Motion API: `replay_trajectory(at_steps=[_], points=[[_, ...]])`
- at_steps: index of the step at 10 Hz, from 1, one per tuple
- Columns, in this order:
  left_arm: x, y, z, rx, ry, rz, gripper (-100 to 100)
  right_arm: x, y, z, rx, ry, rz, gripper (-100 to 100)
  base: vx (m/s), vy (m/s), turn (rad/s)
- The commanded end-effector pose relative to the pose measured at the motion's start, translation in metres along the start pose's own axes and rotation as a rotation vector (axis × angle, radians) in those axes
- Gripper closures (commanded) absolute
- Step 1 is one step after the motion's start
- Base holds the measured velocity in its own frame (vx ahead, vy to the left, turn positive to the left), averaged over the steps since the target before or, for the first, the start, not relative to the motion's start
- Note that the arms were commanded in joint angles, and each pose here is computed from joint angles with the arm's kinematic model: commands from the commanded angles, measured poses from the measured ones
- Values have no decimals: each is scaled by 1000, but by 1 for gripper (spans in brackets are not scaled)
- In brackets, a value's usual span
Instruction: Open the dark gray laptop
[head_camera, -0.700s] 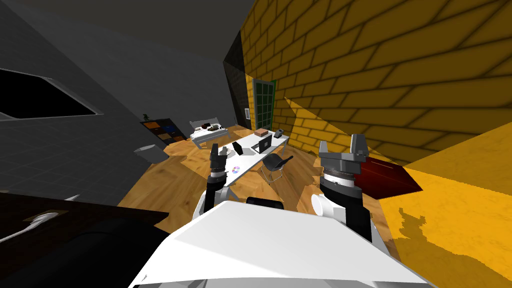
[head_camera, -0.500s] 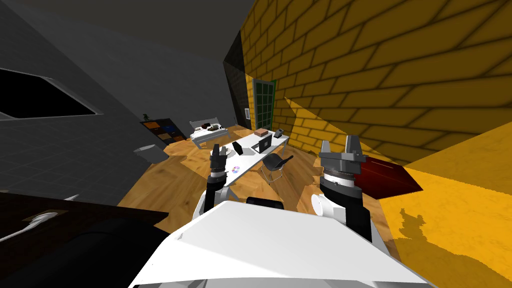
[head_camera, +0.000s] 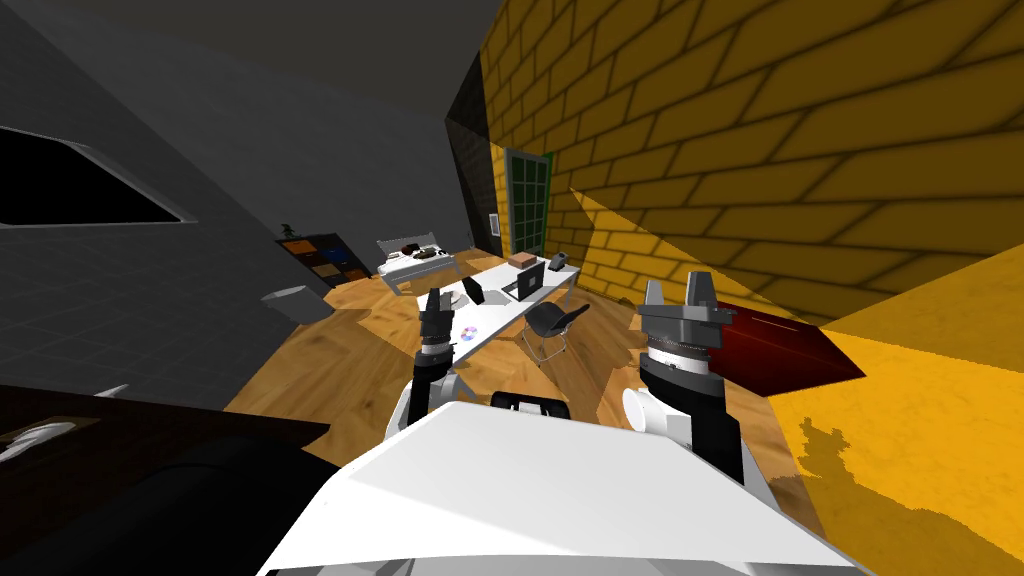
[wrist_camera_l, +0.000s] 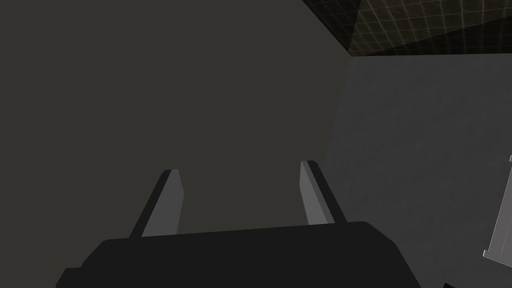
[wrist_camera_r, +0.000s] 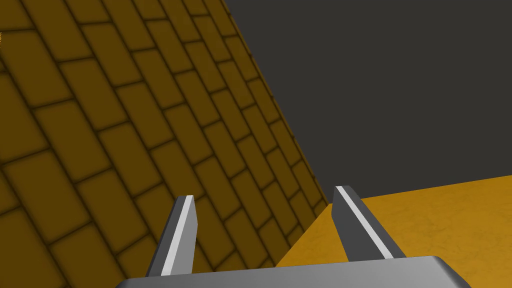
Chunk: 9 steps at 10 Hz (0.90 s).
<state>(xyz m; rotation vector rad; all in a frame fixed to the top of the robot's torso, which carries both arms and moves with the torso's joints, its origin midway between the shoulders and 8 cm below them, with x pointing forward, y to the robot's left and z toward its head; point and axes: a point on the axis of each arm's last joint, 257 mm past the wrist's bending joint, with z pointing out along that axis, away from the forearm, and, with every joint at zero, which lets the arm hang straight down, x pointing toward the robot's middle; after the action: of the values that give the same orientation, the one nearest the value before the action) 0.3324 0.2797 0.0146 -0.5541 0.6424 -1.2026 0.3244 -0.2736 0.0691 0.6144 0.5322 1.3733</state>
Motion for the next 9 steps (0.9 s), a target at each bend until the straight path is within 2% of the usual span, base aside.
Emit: replay_trajectory(at_steps=[1,2,3,6,9], points=[[0,0,0,0,0,0,0,0,0,0,0,0,0,0,0,0,0],[0,0,0,0,0,0,0,0,0,0,0,0,0,0,0,0,0],[4,3,1,-5,35,9,-100,0,0,0,0,0,0,0,12,0,-34],[13,15,2,-30,100,26,-100,0,0,0,1,0,0,0,27,4,-76],[19,34,5,-76,141,37,-100,0,0,0,1,0,0,0,51,7,-110]])
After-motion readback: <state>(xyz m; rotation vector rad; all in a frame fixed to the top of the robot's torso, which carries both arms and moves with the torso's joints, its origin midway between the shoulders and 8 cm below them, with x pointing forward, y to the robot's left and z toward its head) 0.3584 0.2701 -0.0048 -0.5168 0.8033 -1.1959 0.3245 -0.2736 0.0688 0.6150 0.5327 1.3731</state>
